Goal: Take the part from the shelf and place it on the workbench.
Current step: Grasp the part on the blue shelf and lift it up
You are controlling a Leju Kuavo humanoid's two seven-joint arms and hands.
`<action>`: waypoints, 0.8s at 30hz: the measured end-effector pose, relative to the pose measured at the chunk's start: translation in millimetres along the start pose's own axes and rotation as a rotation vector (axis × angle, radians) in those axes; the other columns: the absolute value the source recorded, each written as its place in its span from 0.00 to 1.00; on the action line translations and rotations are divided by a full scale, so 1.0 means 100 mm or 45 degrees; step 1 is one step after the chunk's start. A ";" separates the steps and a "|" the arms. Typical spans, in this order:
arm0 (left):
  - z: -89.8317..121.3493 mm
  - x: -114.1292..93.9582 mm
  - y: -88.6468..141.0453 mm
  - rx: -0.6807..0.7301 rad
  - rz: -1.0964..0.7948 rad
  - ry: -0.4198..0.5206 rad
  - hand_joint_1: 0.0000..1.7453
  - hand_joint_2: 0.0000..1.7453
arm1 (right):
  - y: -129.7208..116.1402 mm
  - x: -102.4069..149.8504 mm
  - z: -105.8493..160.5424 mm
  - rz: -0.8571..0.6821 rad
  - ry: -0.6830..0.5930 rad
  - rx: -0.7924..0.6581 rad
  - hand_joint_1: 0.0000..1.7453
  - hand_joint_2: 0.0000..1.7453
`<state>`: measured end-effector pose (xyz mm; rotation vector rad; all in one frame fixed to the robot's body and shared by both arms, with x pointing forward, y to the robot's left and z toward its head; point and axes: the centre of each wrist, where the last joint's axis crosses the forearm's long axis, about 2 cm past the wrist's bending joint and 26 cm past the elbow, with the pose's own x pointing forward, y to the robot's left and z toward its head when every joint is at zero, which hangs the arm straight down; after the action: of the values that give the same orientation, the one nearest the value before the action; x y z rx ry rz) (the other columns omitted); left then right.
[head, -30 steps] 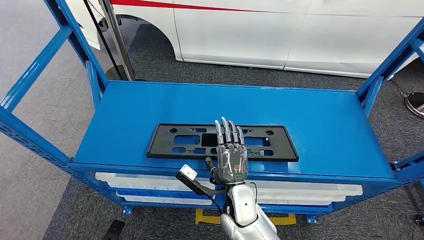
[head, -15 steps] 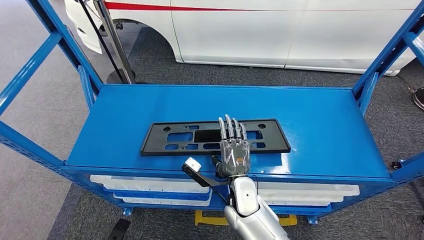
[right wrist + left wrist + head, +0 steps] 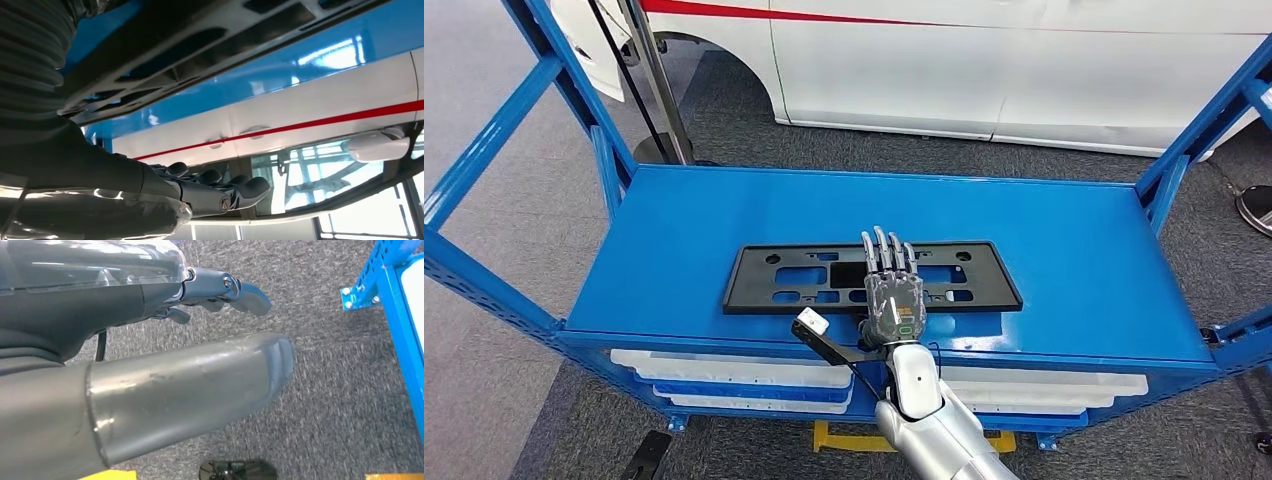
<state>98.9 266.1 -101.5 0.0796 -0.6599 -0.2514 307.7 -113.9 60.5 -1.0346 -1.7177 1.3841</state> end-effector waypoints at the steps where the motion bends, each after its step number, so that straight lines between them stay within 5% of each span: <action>1: 0.00 0.00 0.00 0.000 0.000 0.001 0.00 0.00 | 0.01 0.00 0.01 0.001 0.001 0.006 0.00 1.00; 9: 0.00 -0.01 0.00 0.001 0.006 -0.006 0.00 0.00 | 0.03 0.00 0.03 0.001 -0.004 0.020 0.00 1.00; 18: 0.07 -0.13 -0.06 0.022 -0.013 0.011 0.00 0.00 | 0.18 0.04 0.35 0.031 -0.010 0.055 0.00 1.00; 24: 0.02 -0.03 -0.04 0.001 -0.016 -0.005 0.00 0.00 | 0.12 -0.24 0.13 0.157 0.069 0.165 0.00 1.00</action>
<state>94.1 263.1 -102.3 0.0841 -0.6636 -0.2631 308.4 -139.8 45.8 -1.1104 -1.5257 1.5097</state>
